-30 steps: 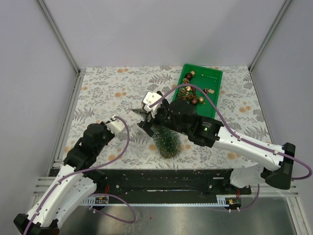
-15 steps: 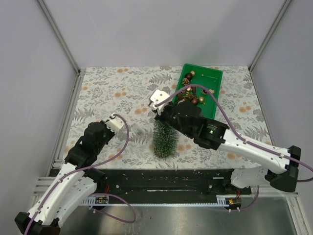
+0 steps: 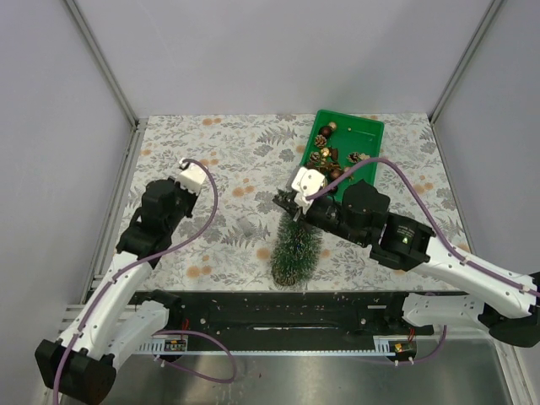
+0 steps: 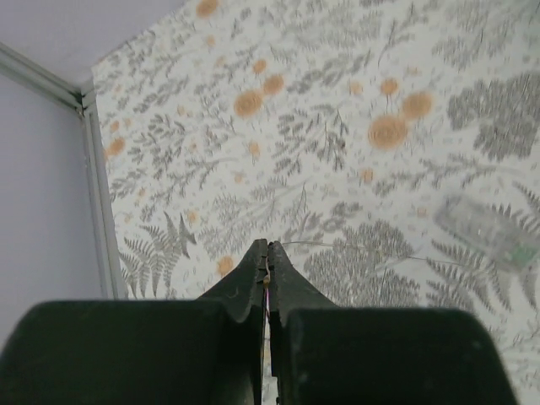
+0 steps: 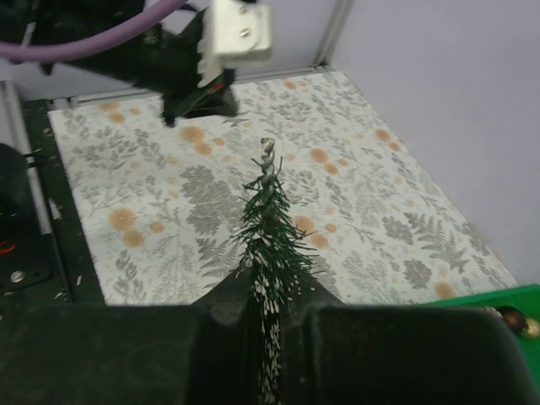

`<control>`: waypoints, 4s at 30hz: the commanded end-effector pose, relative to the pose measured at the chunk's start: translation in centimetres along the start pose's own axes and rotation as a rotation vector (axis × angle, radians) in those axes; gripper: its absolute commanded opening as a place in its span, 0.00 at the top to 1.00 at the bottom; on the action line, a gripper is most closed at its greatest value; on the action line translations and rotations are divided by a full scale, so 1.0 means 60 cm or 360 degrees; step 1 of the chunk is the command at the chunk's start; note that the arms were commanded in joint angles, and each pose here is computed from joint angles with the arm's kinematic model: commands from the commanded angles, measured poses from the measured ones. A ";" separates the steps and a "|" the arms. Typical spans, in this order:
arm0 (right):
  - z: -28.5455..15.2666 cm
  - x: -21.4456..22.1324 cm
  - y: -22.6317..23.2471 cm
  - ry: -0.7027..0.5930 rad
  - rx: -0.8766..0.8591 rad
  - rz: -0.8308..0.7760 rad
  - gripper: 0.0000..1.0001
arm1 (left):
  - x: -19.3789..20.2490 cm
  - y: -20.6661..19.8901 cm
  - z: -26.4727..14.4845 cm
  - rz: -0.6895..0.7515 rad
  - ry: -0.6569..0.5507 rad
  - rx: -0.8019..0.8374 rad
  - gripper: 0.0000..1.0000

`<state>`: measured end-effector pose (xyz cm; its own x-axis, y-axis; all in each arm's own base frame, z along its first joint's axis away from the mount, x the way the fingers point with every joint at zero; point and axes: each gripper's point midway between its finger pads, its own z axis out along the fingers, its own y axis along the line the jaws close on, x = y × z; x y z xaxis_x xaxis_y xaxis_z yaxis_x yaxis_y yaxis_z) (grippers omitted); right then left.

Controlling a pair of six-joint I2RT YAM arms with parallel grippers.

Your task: Decorate the small christmas tree

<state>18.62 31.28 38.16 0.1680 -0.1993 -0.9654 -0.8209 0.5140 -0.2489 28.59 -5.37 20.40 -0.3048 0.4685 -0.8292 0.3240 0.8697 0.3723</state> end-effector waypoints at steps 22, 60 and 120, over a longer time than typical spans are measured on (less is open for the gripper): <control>0.086 -0.020 0.181 -0.0195 -0.0551 -0.0288 1.00 | -0.372 -0.126 0.050 -0.0682 -0.0713 0.1121 0.91; 0.101 -0.063 0.127 -0.0181 -0.0385 -0.0467 1.00 | -0.453 -0.149 -0.041 -0.0721 -0.0883 0.1414 0.93; 0.130 -0.012 -0.146 -0.0323 -0.0292 0.0833 0.35 | -0.473 -0.173 -0.064 -0.0700 -0.0938 0.1620 0.96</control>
<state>30.35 32.39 36.93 -0.2158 0.0973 -0.9716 -0.8569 0.4583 0.2362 31.32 -26.84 38.68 -0.2853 -0.1737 -0.9426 0.8786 0.3455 -0.3296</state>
